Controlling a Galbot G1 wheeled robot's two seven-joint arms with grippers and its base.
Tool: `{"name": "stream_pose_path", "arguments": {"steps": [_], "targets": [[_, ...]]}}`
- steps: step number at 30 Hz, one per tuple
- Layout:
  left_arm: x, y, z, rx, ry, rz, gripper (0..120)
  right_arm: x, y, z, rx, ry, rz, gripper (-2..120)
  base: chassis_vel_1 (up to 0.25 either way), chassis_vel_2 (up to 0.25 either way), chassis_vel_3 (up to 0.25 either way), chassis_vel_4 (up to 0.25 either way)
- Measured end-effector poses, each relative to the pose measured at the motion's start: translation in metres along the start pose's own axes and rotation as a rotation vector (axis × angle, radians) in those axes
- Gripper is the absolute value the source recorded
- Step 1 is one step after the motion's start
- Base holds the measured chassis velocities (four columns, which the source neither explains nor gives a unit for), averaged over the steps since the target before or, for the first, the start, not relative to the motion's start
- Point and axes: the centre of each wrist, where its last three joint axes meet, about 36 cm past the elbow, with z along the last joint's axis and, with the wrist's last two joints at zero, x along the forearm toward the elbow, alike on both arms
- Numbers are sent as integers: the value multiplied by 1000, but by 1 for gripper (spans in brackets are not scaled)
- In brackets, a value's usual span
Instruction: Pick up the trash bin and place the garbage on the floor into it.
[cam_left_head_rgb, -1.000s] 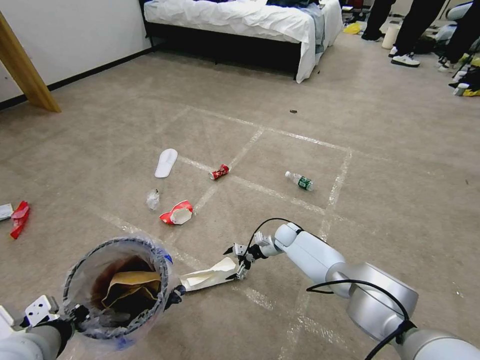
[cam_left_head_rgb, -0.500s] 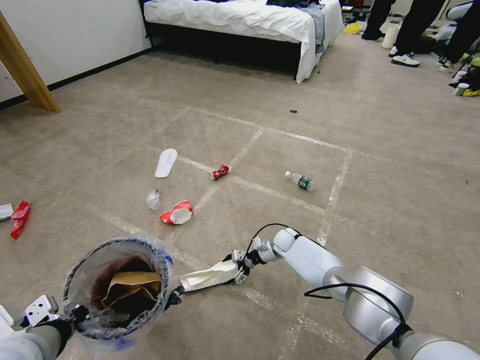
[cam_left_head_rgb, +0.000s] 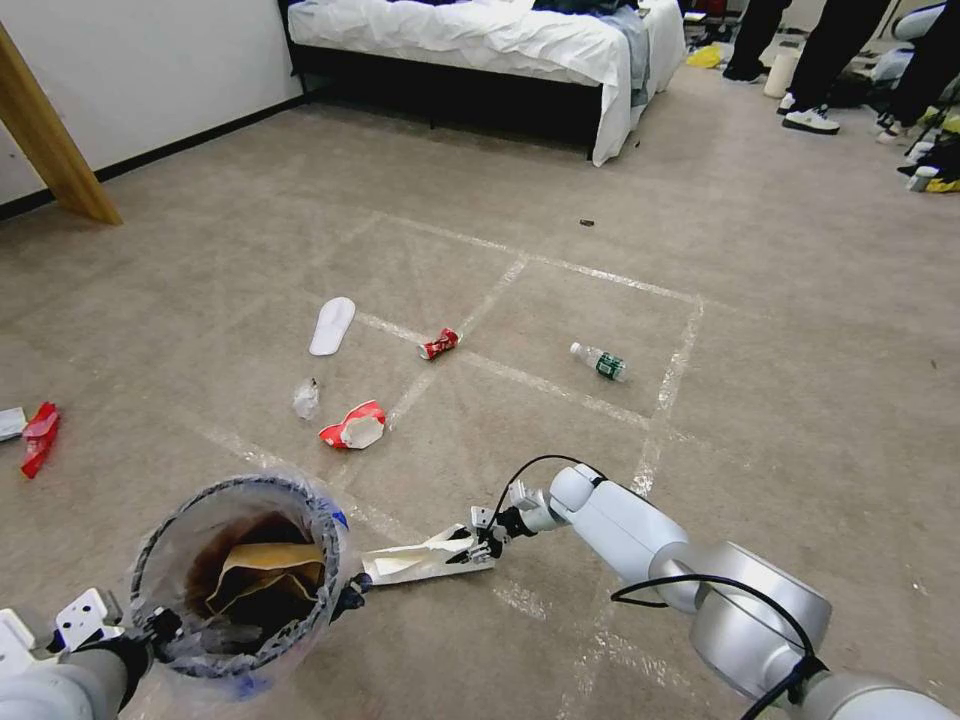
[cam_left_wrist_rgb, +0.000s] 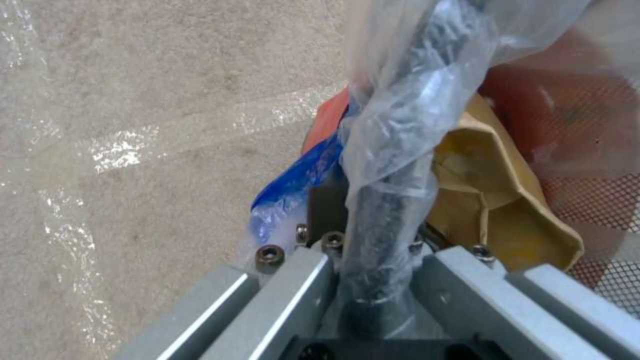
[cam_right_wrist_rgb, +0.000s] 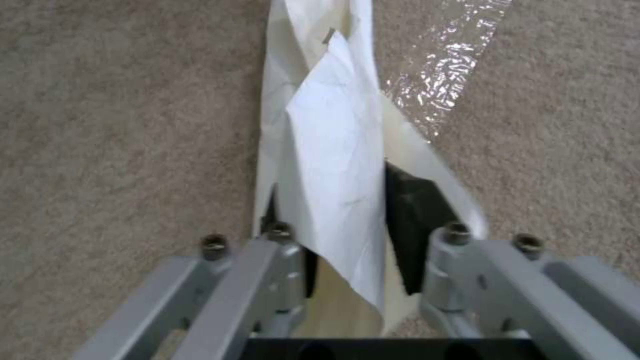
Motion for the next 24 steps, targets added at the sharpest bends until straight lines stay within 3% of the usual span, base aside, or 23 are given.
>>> {"name": "stream_pose_path", "arguments": {"steps": [6,14,20,24], "targets": [[0,0,0,-2,0,1,0,0,1,0,-5,-3,6,1,0,0,0,0],[0,0,0,-6,-1,-2,0,-1,2,-3,-14,-69,37,0,0,0,0,0],[2,0,0,-8,-1,2,0,15,-16,-37,16,-279,121,0,0,0,0,0],[3,-1,0,-12,-4,6,0,56,-47,-79,80,-453,228,0,0,0,0,0]]}}
